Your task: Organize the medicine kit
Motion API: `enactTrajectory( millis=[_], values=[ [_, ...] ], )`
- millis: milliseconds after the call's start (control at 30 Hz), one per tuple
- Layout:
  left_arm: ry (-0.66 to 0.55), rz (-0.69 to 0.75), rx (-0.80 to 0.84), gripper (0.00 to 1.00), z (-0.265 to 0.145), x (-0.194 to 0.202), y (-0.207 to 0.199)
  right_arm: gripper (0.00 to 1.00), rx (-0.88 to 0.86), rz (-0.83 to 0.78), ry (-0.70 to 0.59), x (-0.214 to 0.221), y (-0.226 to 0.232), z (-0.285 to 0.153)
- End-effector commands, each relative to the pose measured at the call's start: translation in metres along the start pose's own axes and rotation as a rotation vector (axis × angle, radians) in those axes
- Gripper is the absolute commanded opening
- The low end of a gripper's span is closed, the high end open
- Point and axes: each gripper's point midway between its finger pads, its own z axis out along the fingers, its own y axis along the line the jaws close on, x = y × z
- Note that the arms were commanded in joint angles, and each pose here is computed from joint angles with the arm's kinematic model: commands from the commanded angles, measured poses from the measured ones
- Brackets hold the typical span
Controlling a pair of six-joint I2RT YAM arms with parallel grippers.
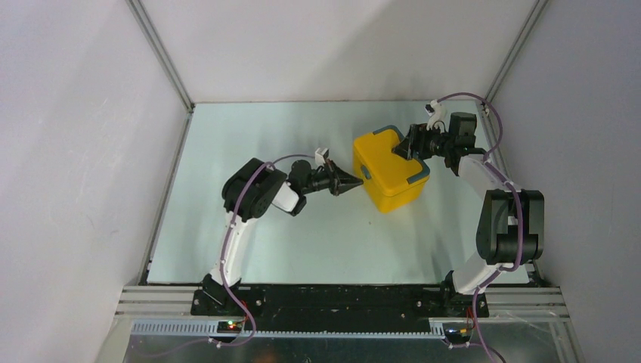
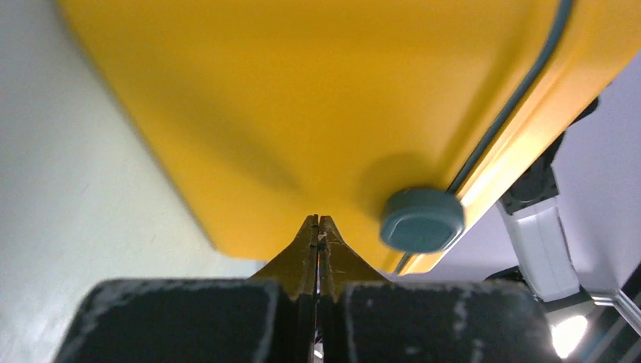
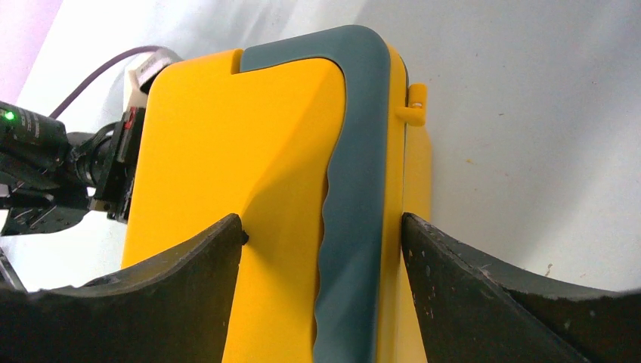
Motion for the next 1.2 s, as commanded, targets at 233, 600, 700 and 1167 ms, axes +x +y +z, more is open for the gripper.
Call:
enactTrajectory(
  millis=[233,600,700,1167],
  values=[
    [-0.052,0.369,-0.152,0.14,-0.065,-0.002,-0.037,0.85,0.112,0.149,0.121,0.030,-0.035,-0.024],
    [-0.068,1.067,-0.679,0.62,-0.166,-0.042,-0.052,0.99,0.494,0.197,-0.009,-0.044,-0.062,-0.122],
    [-0.139,1.161,-0.904,0.71,-0.200,-0.070,-0.065,1.00,0.531,0.173,-0.049,-0.060,-0.053,-0.148],
    [-0.522,1.366,-1.164,1.00,-0.290,-0.095,-0.174,0.99,0.660,0.111,-0.215,-0.076,-0.031,-0.186]
  ],
)
